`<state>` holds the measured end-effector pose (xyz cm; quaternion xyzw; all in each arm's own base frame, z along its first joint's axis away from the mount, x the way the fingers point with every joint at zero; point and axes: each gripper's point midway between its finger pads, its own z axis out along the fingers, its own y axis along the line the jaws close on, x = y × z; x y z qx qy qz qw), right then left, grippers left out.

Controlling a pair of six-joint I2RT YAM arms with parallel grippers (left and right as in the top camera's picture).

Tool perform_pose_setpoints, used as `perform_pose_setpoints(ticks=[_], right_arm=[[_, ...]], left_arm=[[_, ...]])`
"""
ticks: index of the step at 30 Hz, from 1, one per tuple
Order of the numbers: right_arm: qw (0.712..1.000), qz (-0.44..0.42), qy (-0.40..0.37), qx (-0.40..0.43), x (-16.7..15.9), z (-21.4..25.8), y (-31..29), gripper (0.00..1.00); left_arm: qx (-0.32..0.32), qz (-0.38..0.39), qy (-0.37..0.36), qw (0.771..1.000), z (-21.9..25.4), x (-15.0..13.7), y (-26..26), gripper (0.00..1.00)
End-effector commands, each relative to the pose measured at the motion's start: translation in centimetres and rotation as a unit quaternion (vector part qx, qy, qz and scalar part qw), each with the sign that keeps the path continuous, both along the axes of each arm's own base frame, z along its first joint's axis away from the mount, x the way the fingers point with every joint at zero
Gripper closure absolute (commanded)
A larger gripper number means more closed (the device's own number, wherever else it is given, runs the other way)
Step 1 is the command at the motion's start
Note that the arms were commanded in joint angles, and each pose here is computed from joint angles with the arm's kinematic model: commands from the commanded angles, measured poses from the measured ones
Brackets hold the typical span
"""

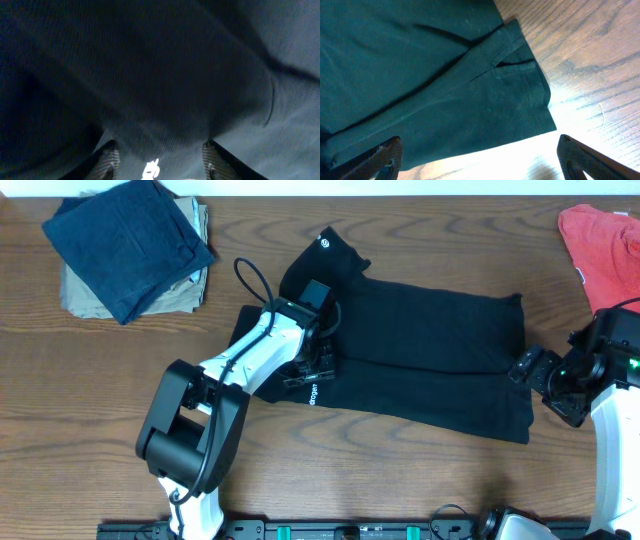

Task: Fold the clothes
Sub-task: 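Smooth the t-shirt's left side with the left gripper, right holding corner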

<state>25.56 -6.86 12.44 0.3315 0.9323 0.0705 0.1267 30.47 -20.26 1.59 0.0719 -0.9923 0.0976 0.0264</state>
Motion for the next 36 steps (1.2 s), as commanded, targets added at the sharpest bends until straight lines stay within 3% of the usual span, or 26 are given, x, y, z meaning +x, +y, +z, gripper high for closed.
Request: perform_pose_setpoints(ticks=[1, 7, 15, 26, 27, 28, 30, 36], right_arm=[[1.000, 0.014, -0.002, -0.001, 0.1, 0.0, 0.3, 0.04], [1.000, 0.016, -0.001, -0.002, 0.1, 0.0, 0.3, 0.04], [1.000, 0.018, -0.001, -0.002, 0.1, 0.0, 0.3, 0.04], [1.000, 0.020, -0.001, -0.003, 0.1, 0.0, 0.3, 0.04], [1.000, 0.020, -0.001, -0.003, 0.1, 0.0, 0.3, 0.04], [1.000, 0.020, -0.001, -0.003, 0.1, 0.0, 0.3, 0.04], [1.000, 0.020, -0.001, -0.003, 0.1, 0.0, 0.3, 0.04], [1.000, 0.020, -0.001, -0.002, 0.1, 0.0, 0.3, 0.04]], left_arm=[[-0.003, 0.002, 0.000, 1.000, -0.7, 0.3, -0.2, 0.51], [-0.014, 0.001, -0.026, 1.000, -0.6, 1.5, -0.7, 0.62], [-0.026, -0.020, -0.069, 0.997, -0.3, 3.3, -1.4, 0.86], [-0.057, -0.018, -0.153, 0.986, 0.7, 7.2, -3.1, 0.89], [-0.060, -0.018, -0.158, 0.985, 0.7, 7.5, -3.3, 0.88], [-0.062, -0.018, -0.162, 0.985, 0.7, 7.7, -3.4, 0.78], [-0.065, -0.019, -0.168, 0.983, 0.7, 8.0, -3.6, 0.48], [-0.067, -0.060, -0.190, 0.978, 1.1, 8.5, -3.9, 0.50]])
